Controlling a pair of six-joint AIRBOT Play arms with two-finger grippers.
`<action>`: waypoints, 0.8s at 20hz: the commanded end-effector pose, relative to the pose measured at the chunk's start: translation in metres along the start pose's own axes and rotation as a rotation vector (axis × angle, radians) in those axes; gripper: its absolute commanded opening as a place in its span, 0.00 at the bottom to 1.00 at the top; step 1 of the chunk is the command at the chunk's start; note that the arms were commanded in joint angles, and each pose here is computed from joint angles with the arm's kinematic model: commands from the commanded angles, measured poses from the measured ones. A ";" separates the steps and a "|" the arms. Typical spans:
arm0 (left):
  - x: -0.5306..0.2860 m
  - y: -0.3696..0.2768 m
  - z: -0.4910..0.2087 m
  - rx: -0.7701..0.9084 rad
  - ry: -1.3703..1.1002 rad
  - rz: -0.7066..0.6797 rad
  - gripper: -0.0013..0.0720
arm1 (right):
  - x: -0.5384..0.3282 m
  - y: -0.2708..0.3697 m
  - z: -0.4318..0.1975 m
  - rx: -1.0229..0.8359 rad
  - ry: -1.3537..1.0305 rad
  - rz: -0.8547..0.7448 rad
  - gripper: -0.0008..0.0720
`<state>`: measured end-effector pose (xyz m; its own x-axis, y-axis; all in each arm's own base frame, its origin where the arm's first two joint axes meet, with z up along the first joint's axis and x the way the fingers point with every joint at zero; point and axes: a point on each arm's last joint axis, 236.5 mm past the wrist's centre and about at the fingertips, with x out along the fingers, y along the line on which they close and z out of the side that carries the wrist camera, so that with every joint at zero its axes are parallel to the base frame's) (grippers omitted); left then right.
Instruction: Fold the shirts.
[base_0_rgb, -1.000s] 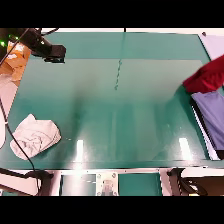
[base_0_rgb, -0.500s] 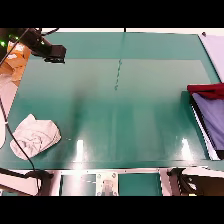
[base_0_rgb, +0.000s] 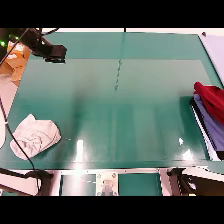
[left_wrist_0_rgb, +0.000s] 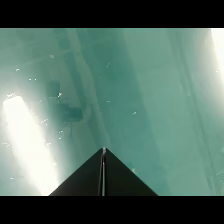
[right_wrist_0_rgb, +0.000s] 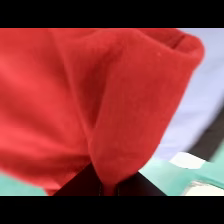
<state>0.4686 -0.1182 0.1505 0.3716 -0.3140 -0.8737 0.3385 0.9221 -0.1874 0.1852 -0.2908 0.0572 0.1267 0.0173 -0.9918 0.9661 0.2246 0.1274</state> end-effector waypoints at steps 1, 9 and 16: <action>0.000 0.000 0.000 0.000 0.000 0.000 0.04 | 0.028 -0.043 -0.005 0.025 0.009 -0.159 0.04; -0.006 0.000 0.012 0.030 -0.058 0.007 0.04 | 0.013 0.046 -0.020 -0.060 0.056 0.135 0.13; -0.045 -0.032 -0.017 -0.017 -0.036 -0.068 0.04 | -0.040 0.236 -0.143 -0.726 -0.035 0.426 0.03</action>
<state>0.4519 -0.1208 0.1896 0.4418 -0.3411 -0.8298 0.3543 0.9160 -0.1879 0.3326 -0.1787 0.1019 0.3946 0.1424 -0.9077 0.6879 0.6092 0.3946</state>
